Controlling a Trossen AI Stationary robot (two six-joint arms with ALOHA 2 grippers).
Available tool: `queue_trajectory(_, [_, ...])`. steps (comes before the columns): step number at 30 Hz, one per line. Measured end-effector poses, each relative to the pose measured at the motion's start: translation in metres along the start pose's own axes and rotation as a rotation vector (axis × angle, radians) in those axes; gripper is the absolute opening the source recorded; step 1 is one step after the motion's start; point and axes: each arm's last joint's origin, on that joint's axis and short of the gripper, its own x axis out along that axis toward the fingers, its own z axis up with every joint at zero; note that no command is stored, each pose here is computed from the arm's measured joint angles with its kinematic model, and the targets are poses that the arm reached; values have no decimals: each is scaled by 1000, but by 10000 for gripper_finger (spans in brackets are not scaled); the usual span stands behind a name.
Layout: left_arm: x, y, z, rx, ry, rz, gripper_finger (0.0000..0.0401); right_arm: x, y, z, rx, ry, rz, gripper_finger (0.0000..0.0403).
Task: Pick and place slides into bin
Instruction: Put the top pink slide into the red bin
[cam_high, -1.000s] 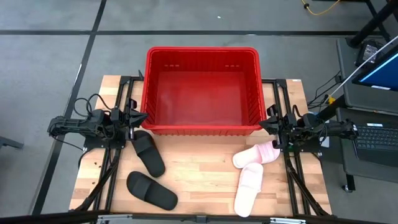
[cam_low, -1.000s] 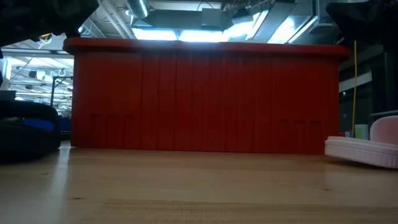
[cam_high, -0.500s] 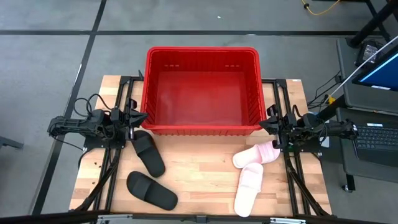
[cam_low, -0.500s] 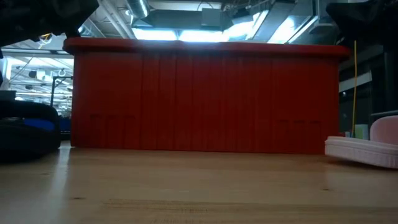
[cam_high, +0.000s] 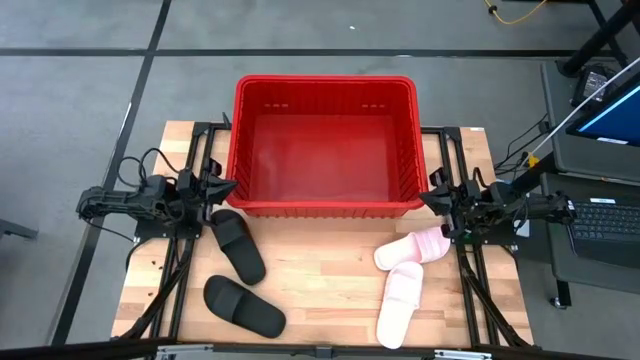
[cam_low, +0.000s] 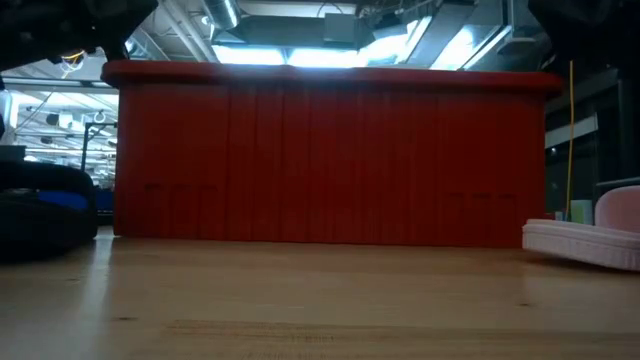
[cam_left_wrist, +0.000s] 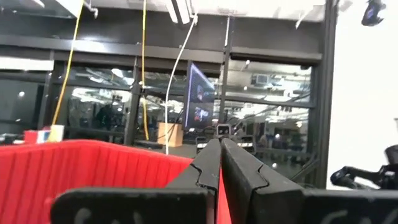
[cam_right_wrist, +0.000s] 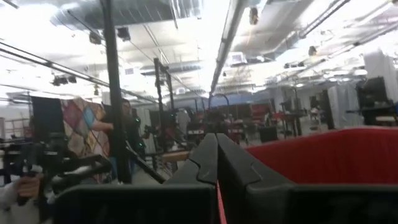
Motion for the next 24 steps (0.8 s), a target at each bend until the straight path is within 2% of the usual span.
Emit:
queue_trajectory(4, [3,-3,25,-30,-40,-38,8,2,4,16,-1,-35,73,6])
queue_trajectory(10, [7,-7,64,-9,135,-37,11,7,7,41,-30,17,86,6])
queue_trajectory(16, [17,-10,94,26,149,-41,11,18,10,61,-31,68,81,6])
queue_trajectory(21, [27,-13,105,0,153,-47,12,34,14,78,-33,91,115,6])
queue_trajectory(24, [33,-15,106,-13,171,-102,13,47,17,83,-31,128,166,6])
